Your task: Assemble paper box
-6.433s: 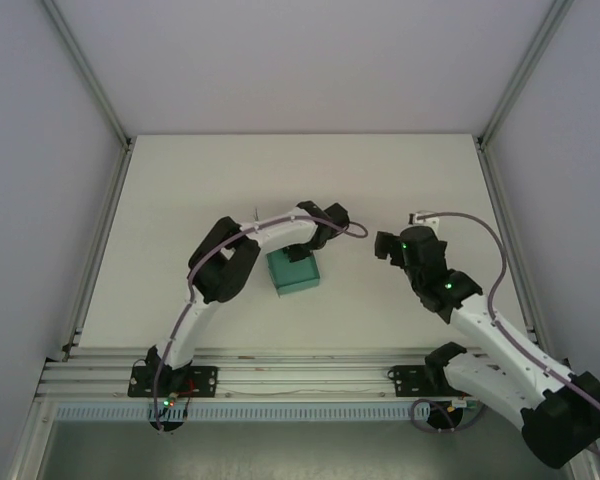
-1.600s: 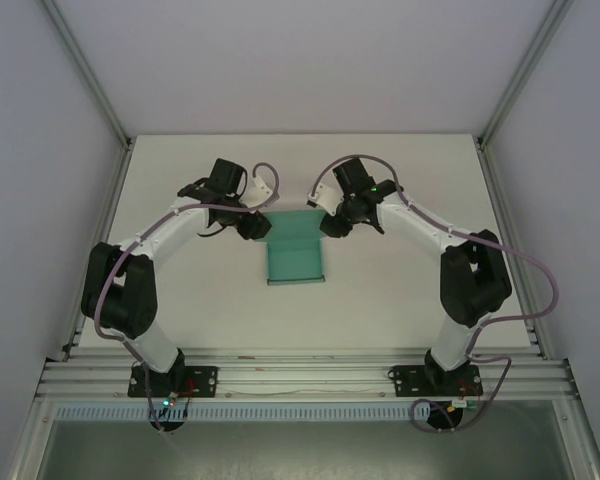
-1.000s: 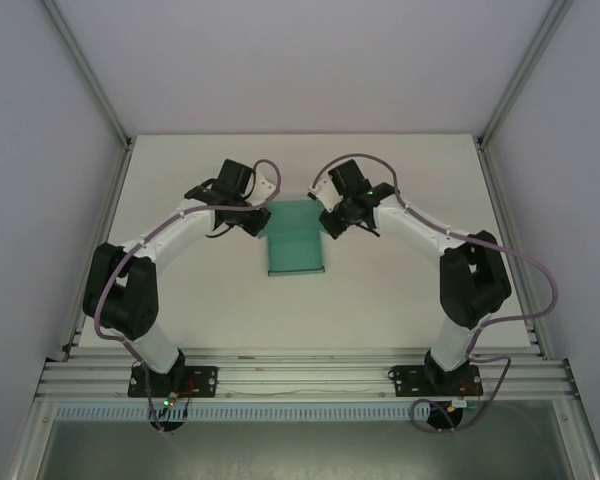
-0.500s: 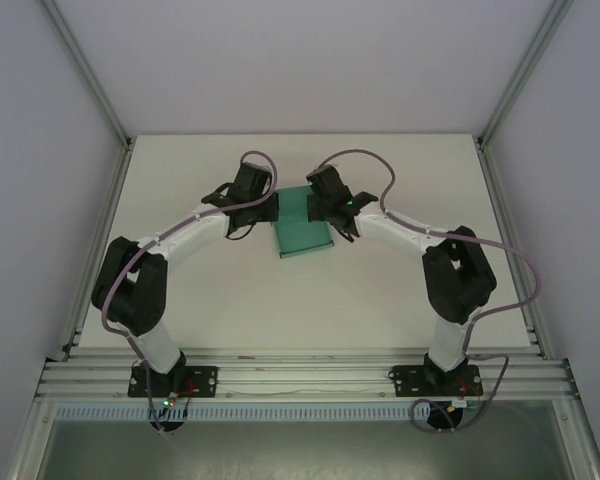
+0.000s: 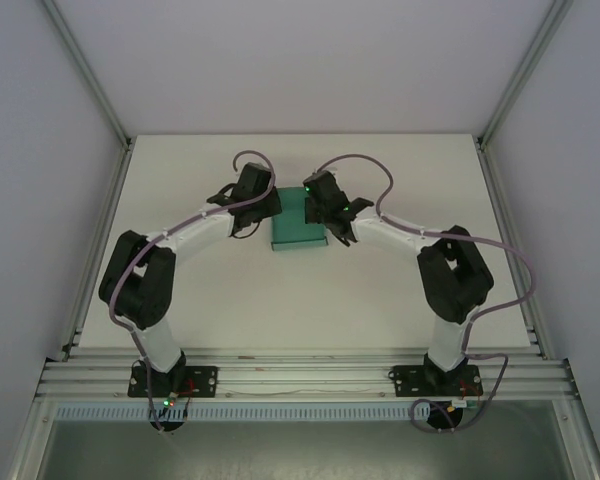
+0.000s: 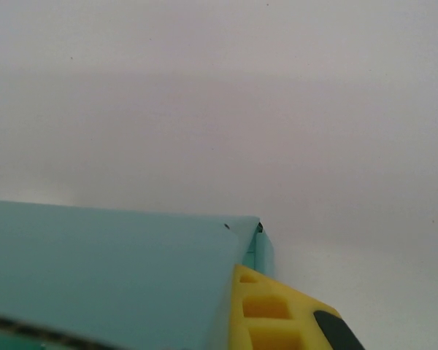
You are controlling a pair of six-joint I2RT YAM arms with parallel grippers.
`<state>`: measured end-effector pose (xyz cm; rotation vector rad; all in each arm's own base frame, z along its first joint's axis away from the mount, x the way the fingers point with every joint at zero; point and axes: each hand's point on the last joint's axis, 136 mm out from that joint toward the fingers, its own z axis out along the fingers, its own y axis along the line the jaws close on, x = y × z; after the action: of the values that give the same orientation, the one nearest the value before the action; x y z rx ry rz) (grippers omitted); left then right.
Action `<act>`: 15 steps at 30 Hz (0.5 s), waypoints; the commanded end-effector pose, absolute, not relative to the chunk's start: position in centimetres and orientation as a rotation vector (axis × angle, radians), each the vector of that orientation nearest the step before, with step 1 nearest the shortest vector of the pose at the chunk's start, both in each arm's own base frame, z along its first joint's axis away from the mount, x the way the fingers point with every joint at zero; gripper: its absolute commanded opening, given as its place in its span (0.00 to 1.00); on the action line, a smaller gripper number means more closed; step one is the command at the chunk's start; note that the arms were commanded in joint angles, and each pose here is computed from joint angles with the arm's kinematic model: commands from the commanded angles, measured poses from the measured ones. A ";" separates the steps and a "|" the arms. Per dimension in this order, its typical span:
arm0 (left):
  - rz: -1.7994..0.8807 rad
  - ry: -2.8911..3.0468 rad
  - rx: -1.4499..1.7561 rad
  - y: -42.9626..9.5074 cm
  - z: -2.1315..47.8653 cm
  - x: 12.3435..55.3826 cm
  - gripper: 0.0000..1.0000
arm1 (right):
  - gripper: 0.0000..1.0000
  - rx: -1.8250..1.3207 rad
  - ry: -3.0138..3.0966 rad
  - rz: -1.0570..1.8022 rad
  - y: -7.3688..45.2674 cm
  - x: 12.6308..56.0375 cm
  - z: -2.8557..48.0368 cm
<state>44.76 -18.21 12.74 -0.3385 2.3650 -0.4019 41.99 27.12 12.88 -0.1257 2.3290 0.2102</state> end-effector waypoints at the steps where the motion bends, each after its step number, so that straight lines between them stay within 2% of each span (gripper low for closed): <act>1: -0.683 2.194 -0.234 -24.1 17.0 45.9 0.01 | 0.03 -0.240 2.316 0.334 30.5 39.9 12.7; 5: -0.656 2.240 -0.114 -24.9 15.0 44.6 0.01 | 0.03 -0.256 2.301 0.237 29.1 39.9 12.0; 8: -0.615 2.261 -0.016 -24.8 13.9 43.0 0.06 | 0.03 -0.276 2.307 0.163 27.9 39.5 11.0; 15: -0.632 2.257 0.079 -24.0 12.2 39.1 0.23 | 0.03 -0.332 2.301 0.138 26.4 37.6 8.5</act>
<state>40.85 -20.43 10.68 -0.0660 2.3080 -0.4420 39.82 24.70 10.03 -0.1961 2.2824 0.0885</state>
